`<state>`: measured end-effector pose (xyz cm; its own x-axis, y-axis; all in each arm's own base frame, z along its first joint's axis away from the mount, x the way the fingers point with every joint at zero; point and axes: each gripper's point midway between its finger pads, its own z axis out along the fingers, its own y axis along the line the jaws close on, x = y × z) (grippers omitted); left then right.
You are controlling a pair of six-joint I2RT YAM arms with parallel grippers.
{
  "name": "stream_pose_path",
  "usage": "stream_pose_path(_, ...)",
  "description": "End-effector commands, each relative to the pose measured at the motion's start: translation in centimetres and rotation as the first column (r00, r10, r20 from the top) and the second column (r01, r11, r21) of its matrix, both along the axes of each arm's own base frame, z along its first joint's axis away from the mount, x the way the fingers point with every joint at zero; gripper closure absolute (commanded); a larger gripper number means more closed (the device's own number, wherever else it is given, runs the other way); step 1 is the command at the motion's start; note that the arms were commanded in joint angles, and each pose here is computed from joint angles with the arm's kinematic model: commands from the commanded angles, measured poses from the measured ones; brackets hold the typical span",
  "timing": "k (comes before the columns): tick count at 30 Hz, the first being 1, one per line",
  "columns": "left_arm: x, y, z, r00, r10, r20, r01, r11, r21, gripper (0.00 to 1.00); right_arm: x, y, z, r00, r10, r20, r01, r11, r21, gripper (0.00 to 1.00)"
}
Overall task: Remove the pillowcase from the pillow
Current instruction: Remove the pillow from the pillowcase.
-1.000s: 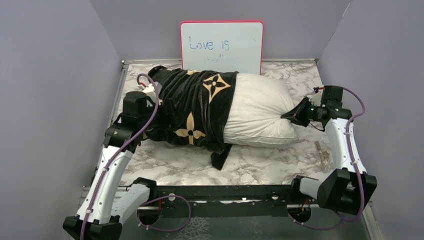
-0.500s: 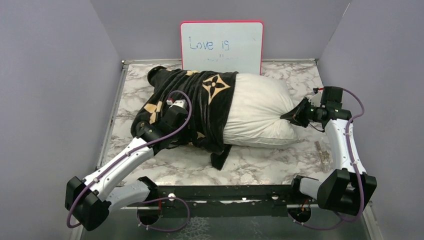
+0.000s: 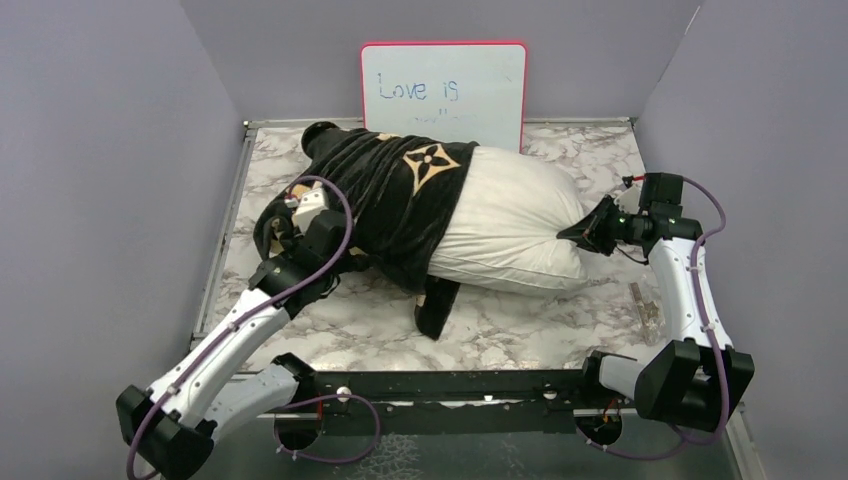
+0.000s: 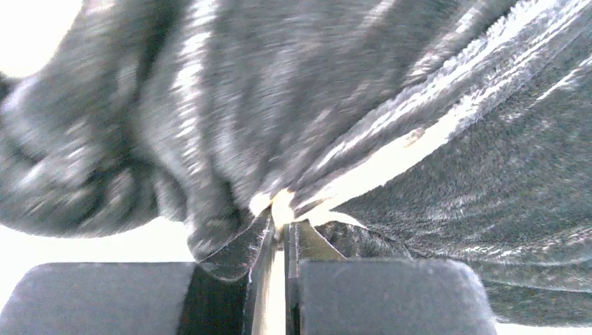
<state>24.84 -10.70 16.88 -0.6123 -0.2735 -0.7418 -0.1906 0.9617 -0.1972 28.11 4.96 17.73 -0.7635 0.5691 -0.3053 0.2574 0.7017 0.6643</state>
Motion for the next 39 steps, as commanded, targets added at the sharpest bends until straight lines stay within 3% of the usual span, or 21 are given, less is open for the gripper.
stream_pose_path(1,-2.3,12.1,5.0,0.922,0.346,0.174,-0.379,0.898,0.223,0.94,1.9,-3.4,1.6,0.991,-0.09,0.102,0.105,0.983,-0.151,0.98)
stream_pose_path(4,-2.7,12.6,6.2,0.914,0.346,0.211,-0.384,0.906,0.179,0.93,1.9,-3.0,1.0,0.993,-0.081,0.089,0.092,0.988,-0.127,0.98)
stream_pose_path(5,-2.5,12.1,6.4,0.924,0.321,0.209,-0.357,0.919,0.17,0.87,1.9,-2.9,0.9,0.993,-0.078,0.088,0.088,0.989,-0.123,0.98)
stream_pose_path(7,-1.9,10.6,6.6,0.954,0.236,0.184,-0.266,0.951,0.155,0.61,1.9,-2.9,0.9,0.994,-0.073,0.087,0.083,0.989,-0.119,0.98)
stream_pose_path(11,-0.9,7.2,8.5,0.981,0.086,0.172,-0.102,0.991,0.085,0.29,1.7,-2.8,1.4,0.993,-0.065,0.103,0.078,0.989,-0.124,0.98)
stream_pose_path(15,1.0,3.2,12.3,0.967,-0.094,0.237,0.093,0.996,0.015,0.11,1.4,-2.6,1.5,0.993,-0.046,0.113,0.061,0.99,-0.125,0.96)
stream_pose_path(18,3.0,-0.4,14.2,0.937,-0.255,0.24,0.26,0.965,0.009,0.07,1.2,-2.1,1.9,0.992,-0.027,0.124,0.041,0.993,-0.11,0.95)
stream_pose_path(20,5.0,-2.2,14.3,0.923,-0.325,0.206,0.327,0.945,0.027,0.05,1.0,-1.7,2.2,0.99,-0.012,0.138,0.026,0.995,-0.096,0.94)
stream_pose_path(25,11.9,-3.5,15.3,0.925,-0.314,0.212,0.294,0.948,0.123,0.01,0.4,-1.8,3.2,0.985,0.0,0.175,0.022,0.992,-0.124,0.93)
stream_pose_path(28,15.6,-5.4,14.8,0.907,-0.373,0.195,0.353,0.927,0.129,0.01,0.1,-1.5,3.2,0.985,0.011,0.174,0.009,0.993,-0.115,0.92)
stream_pose_path(32,16.8,-7.2,7.6,0.915,-0.403,0.034,0.4,0.914,0.075,0.04,0.4,-1.5,2.9,0.985,0.018,0.172,0.003,0.993,-0.118,0.87)
stream_pose_path(34,15.4,-7.7,3.3,0.906,-0.42,-0.043,0.421,0.907,0.017,0.12,0.5,-1.8,3.3,0.985,0.025,0.173,-0.002,0.991,-0.135,0.83)
stream_pose_path(39,9.7,-9.1,-2.7,0.9,-0.423,-0.107,0.406,0.901,-0.15,0.6,1.4,0.0,5.7,0.961,0.112,0.254,-0.092,0.992,-0.087,0.63)
